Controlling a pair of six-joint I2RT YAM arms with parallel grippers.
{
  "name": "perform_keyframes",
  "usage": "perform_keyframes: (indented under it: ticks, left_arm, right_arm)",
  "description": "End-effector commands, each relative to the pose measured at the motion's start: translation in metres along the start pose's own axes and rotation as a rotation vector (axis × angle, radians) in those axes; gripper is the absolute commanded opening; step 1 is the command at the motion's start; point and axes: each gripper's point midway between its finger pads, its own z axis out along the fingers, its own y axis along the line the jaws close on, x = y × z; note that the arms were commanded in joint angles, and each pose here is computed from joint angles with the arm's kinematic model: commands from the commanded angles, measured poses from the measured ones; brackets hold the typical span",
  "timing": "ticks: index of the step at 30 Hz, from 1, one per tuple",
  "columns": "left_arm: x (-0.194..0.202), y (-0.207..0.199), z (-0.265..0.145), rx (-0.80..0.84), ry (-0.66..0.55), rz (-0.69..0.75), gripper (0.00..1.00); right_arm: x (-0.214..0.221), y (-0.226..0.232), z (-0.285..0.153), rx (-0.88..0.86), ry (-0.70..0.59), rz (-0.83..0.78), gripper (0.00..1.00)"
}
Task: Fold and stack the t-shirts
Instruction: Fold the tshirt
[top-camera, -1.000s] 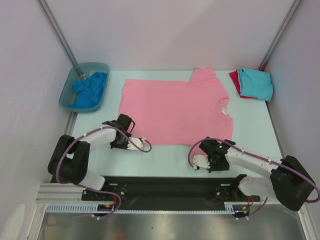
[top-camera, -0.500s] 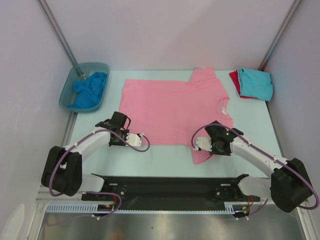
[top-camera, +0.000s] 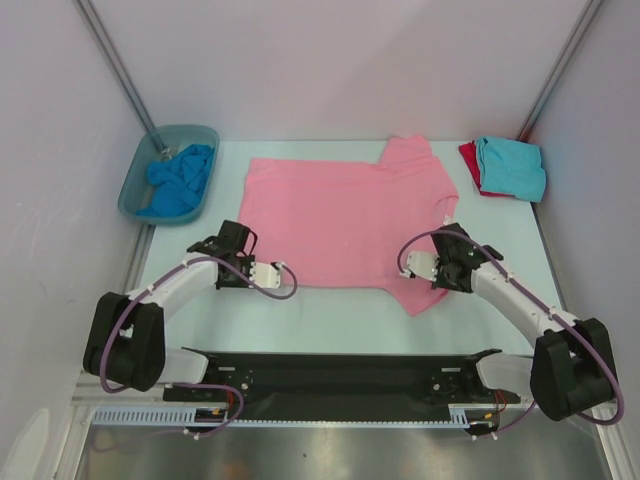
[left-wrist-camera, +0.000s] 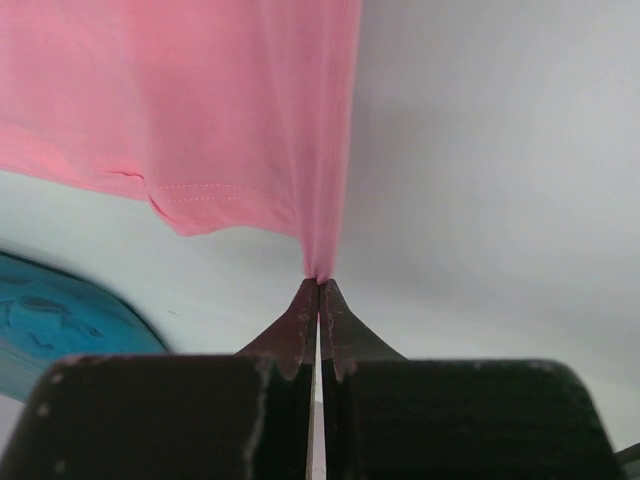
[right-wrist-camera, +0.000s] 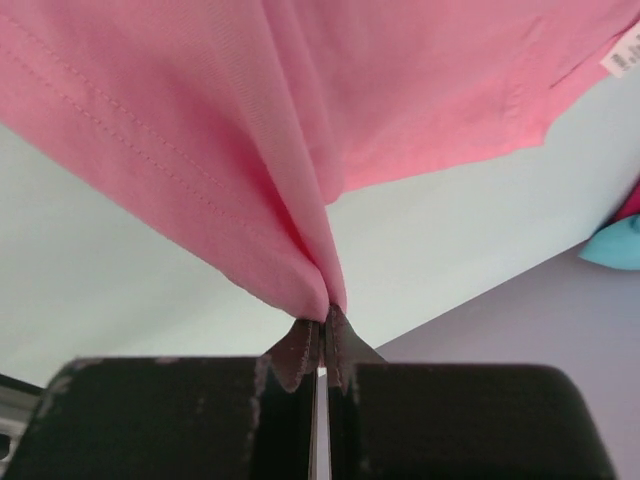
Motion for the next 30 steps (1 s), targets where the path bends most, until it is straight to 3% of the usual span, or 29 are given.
perform_keyframes:
  ticks: [1, 21, 30]
  left_arm:
    - [-0.005, 0.026, -0.006, -0.068, -0.035, -0.033, 0.0]
    - [-0.003, 0.062, 0.003, -0.118, -0.037, -0.078, 0.0]
    - [-0.004, 0.097, 0.003, -0.164, -0.031, -0.079, 0.0]
  right_arm:
    - [-0.004, -0.032, -0.007, 0.086, -0.01, 0.005, 0.0]
    - [-0.002, -0.091, 0.005, 0.146, 0.0, 0.035, 0.0]
    - [-0.006, -0.107, 0.02, 0.142, 0.004, 0.032, 0.0]
